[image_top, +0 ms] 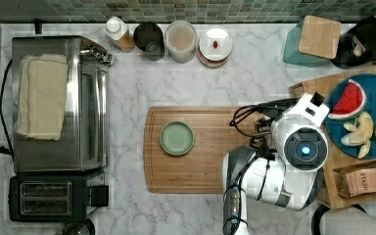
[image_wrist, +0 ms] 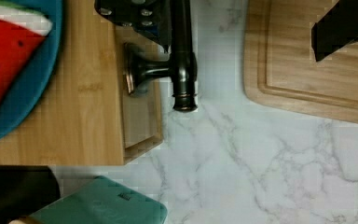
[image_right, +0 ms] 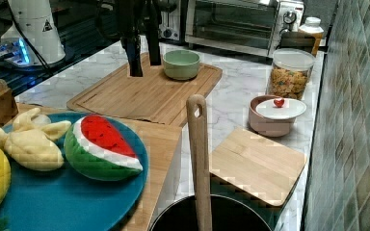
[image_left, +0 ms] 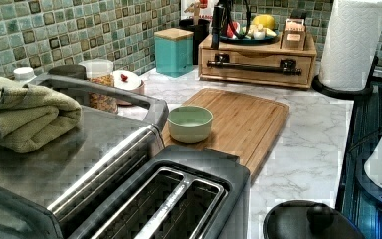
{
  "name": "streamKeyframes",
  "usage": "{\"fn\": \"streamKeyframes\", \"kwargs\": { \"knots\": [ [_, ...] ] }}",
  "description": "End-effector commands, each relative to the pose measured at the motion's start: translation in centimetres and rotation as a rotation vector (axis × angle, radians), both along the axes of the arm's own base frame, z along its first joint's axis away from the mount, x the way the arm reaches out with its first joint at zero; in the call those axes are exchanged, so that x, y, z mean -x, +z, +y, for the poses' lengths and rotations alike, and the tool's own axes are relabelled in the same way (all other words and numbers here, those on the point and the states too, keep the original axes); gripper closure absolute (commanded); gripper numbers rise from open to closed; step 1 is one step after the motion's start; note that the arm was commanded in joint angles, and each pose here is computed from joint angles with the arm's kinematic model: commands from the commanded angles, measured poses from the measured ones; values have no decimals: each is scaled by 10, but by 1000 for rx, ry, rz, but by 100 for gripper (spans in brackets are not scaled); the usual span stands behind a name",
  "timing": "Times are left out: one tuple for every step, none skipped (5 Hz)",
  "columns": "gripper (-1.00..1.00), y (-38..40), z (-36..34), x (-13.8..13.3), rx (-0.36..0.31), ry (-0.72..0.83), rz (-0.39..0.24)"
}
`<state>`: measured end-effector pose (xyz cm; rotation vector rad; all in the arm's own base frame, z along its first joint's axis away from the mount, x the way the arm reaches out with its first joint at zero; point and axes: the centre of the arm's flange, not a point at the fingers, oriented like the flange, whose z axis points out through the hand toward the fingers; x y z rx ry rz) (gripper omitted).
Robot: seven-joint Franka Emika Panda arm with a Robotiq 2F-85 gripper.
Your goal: Open the drawer.
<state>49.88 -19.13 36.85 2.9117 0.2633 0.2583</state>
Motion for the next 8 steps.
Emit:
{"fn": "streamKeyframes", "kwargs": {
  "knots": [
    [-100, -26, -54, 15, 17, 19, 117],
    [-100, -29, -59, 23, 25, -38, 135],
    [-100, -29, -75, 31, 51, -54, 131],
    [-100, -36, -80, 44, 30, -39, 102],
    [-100, -48, -73, 43, -13, -72, 136],
    [-100, -63, -70, 48, -55, -99, 137],
    [-100, -69, -62, 56, -82, -114, 121],
    [-100, -73, -58, 56, -74, -143, 129]
  ]
}}
